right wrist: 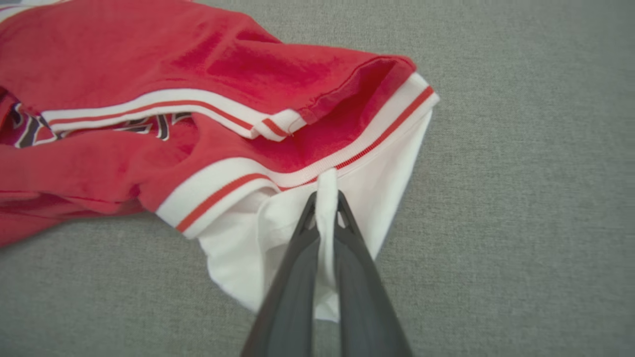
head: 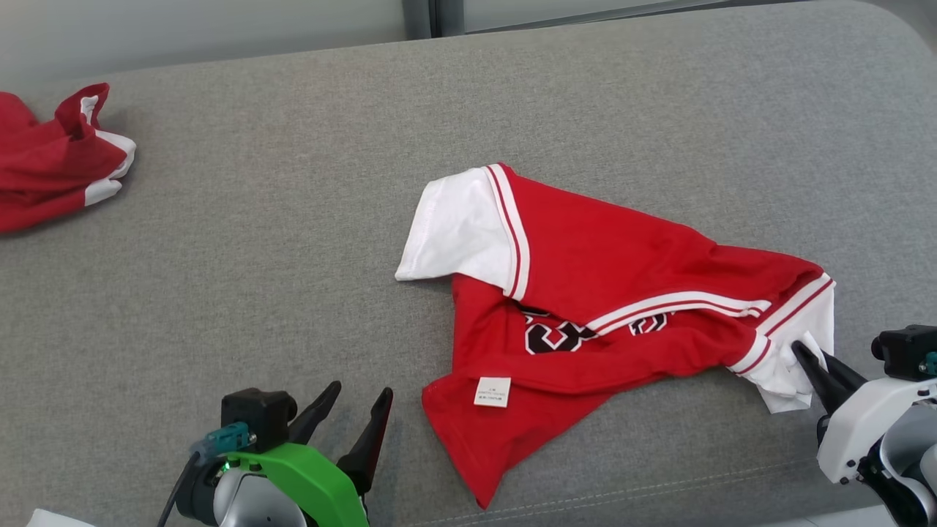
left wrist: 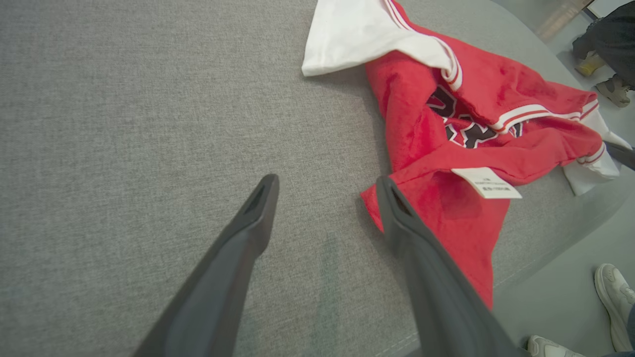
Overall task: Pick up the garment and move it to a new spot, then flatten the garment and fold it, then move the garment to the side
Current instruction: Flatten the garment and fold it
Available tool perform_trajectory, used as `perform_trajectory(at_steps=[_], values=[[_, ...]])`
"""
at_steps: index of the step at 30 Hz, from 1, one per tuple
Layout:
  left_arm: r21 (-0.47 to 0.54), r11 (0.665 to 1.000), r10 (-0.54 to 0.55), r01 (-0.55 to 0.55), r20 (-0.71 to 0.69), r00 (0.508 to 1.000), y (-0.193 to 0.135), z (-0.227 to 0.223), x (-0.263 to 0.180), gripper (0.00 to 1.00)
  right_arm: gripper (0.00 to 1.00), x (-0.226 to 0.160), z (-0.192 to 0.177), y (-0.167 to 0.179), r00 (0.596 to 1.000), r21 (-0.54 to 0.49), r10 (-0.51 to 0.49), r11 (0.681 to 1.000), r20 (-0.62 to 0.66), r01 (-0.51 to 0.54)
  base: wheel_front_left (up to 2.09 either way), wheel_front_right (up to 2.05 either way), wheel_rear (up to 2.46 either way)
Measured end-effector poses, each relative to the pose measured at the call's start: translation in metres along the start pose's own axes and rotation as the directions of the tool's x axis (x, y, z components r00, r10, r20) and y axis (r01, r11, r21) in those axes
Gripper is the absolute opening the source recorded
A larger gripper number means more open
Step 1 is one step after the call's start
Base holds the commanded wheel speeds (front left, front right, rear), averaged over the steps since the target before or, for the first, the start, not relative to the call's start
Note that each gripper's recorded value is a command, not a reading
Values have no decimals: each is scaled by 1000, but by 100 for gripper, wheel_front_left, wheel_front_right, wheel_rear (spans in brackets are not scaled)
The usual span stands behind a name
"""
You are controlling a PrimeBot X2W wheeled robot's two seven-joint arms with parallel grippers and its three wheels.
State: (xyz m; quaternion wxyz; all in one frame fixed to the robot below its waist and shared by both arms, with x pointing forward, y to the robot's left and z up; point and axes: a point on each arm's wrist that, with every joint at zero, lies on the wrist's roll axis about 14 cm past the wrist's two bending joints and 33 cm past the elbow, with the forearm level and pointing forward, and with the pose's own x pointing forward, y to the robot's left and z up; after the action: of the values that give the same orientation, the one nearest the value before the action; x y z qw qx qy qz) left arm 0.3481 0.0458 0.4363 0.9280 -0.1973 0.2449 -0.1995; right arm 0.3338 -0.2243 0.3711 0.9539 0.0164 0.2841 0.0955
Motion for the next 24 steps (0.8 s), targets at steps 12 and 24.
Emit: perform_trajectory(at_steps=[12,24], values=[[17,997,-69,69,-45,997,-20,-8,8,100,100,-16,18,-9,997,-9,-35,999,65,36,0,0,0],[23,993,-109,116,-208,972,-23,-42,23,100,100,-39,12,-34,988,25,-142,990,57,141,0,0,0]])
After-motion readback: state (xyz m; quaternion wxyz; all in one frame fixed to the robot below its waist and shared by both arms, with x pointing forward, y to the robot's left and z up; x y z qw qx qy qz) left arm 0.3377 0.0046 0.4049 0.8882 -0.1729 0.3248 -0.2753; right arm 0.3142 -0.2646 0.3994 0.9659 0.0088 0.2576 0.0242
